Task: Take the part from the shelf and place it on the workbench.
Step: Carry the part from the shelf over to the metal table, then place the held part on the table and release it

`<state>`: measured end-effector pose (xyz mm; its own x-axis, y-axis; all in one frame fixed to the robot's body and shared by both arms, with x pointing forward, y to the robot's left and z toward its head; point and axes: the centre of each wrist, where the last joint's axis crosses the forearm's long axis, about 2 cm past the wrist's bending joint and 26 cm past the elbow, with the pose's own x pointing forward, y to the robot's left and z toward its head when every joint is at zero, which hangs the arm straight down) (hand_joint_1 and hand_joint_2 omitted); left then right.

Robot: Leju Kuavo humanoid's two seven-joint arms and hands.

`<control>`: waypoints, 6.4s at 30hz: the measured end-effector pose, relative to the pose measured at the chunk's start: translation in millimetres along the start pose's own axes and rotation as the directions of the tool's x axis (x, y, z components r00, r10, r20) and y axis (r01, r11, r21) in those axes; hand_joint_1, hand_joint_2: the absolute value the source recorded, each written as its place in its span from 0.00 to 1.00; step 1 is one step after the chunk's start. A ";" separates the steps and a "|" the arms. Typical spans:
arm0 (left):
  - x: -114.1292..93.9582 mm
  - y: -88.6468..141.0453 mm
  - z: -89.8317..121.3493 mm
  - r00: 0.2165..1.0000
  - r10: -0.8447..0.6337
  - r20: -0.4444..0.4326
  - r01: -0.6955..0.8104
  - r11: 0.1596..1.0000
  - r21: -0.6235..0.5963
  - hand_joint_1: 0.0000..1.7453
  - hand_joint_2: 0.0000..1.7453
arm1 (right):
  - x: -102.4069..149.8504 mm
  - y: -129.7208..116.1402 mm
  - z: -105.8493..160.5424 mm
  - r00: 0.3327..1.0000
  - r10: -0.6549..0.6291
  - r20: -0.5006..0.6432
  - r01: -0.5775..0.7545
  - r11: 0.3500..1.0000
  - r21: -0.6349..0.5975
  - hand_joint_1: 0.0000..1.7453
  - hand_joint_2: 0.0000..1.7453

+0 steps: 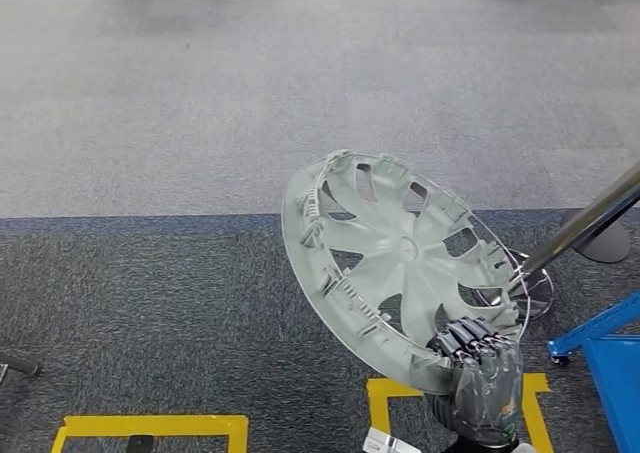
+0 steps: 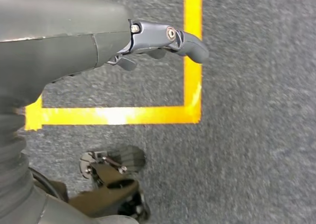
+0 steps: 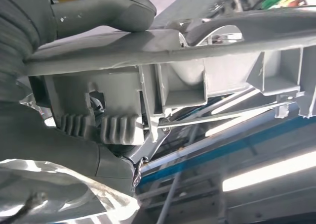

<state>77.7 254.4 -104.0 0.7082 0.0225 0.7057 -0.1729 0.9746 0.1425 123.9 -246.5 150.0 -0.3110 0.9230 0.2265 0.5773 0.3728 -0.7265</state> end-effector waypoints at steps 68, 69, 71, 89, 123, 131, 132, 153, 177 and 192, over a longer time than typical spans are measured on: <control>-10.1 4.2 6.3 0.990 0.133 -0.042 -0.127 0.984 0.122 0.00 1.00 | -14.4 37.1 -19.3 0.987 -0.121 0.103 0.121 0.993 0.001 1.00 1.00; -10.1 4.0 6.4 0.990 0.133 -0.042 -0.128 0.984 0.122 0.00 1.00 | -14.5 37.1 -19.1 0.987 -0.121 0.104 0.121 0.993 0.001 1.00 1.00; -9.6 3.8 6.0 0.990 0.133 -0.041 -0.128 0.984 0.121 0.00 1.00 | -14.8 37.1 -19.3 0.987 -0.120 0.105 0.121 0.993 0.002 1.00 1.00; -11.7 5.2 7.3 0.992 0.110 -0.057 -0.103 0.988 0.113 0.00 1.00 | -13.7 37.7 -19.7 0.987 -0.107 0.119 0.107 0.994 0.010 1.00 1.00; -29.1 8.2 19.6 0.913 -0.102 -0.395 0.073 0.994 -0.086 0.00 1.00 | -6.8 55.2 -26.5 0.982 -0.144 0.119 0.141 0.989 0.040 1.00 1.00; -28.3 8.1 19.1 0.937 -0.103 -0.335 0.086 0.994 -0.064 0.00 1.00 | -8.4 54.3 -22.3 0.982 -0.143 0.121 0.138 0.989 0.052 1.00 1.00; -28.2 8.1 19.0 0.939 -0.104 -0.327 0.089 0.994 -0.059 0.00 1.00 | -8.4 54.1 -21.9 0.982 -0.143 0.122 0.138 0.989 0.053 1.00 1.00; -32.7 12.8 21.6 0.950 -0.129 -0.283 0.122 0.992 -0.045 0.00 1.00 | -6.7 33.4 -48.6 0.969 -0.119 0.218 0.158 0.972 -0.173 1.00 1.00; -30.8 14.6 19.4 0.952 -0.123 -0.282 0.118 0.992 -0.033 0.00 1.00 | -10.1 31.0 -45.2 0.980 -0.110 0.164 0.141 0.972 -0.188 1.00 1.00; -30.8 15.5 19.2 0.951 -0.121 -0.283 0.117 0.993 -0.030 0.00 1.00 | -10.1 32.0 -43.9 0.981 -0.114 0.155 0.142 0.973 -0.183 1.00 1.00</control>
<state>40.1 264.6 -110.2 0.8884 -0.0335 0.4579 -0.0679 0.9768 0.2033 178.7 -239.8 152.9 -0.4878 0.8487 0.2044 0.6557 0.5108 -0.5560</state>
